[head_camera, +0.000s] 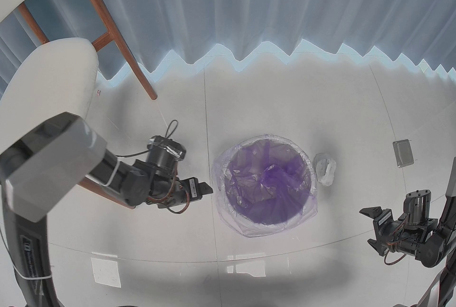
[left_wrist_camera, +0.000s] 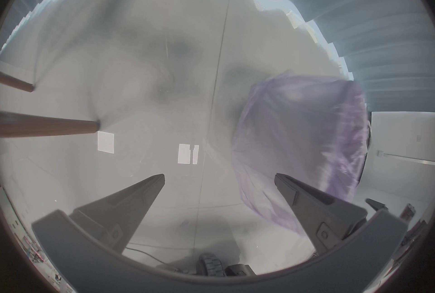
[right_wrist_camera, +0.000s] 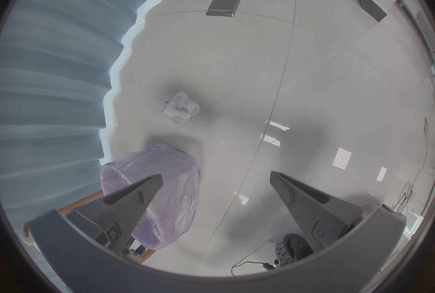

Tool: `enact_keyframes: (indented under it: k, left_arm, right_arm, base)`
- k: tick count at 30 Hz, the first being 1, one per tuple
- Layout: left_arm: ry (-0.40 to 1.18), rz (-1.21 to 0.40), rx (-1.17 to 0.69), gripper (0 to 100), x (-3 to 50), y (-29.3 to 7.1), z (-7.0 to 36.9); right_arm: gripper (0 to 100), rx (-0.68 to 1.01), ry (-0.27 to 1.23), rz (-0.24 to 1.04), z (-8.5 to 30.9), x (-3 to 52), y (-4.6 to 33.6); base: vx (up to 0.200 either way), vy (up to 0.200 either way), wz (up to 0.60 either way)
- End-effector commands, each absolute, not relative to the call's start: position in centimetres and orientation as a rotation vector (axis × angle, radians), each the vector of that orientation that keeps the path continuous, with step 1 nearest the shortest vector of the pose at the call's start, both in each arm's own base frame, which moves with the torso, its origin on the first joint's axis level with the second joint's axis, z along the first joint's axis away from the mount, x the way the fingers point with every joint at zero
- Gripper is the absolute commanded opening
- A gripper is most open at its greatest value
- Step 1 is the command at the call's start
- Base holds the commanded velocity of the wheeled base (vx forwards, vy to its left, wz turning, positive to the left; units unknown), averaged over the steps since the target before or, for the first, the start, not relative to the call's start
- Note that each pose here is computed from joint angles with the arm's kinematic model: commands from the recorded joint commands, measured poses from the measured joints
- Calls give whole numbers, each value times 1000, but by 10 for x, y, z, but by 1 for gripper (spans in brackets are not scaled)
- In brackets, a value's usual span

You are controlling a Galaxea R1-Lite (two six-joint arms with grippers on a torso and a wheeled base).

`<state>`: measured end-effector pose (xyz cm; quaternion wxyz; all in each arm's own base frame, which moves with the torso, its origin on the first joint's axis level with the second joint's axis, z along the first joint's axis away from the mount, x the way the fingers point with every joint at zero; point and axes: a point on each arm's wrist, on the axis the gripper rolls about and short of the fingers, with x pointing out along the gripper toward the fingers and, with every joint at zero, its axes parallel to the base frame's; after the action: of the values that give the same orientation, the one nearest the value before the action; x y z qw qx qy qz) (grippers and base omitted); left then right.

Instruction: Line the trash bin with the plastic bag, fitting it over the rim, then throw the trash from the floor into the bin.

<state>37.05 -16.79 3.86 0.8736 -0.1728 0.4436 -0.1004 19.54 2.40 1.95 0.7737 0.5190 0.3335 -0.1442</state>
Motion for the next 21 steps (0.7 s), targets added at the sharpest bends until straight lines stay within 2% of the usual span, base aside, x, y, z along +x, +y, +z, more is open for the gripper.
enact_keyframes:
  k: [1,2,4,7,13,18,21]
  left_arm:
    - [748,-211,-441,100,267,-100,127]
    - [676,-194,-470,100,250,-82,136]
    - [635,-166,-501,100,236,-68,139]
    - [608,-129,-530,100,222,-57,136]
    - [452,-84,-578,100,186,-30,143]
    - [375,-90,-594,100,153,-22,143]
    - [372,-97,-606,100,138,-21,138]
  right_arm:
    - [100,1064,716,-334,18,191,23]
    - [100,1032,703,-349,18,192,23]
    - [100,1006,698,-353,17,192,23]
    - [100,1003,692,-346,18,193,23]
    - [100,949,668,-343,20,195,23]
    - [100,877,609,-258,29,199,27]
    - [100,836,640,-206,26,199,38]
  base:
    - [0,0,0]
    - [0,0,0]
    - [0,0,0]
    - [0,0,0]
    - [0,0,0]
    - [0,0,0]
    - [0,0,0]
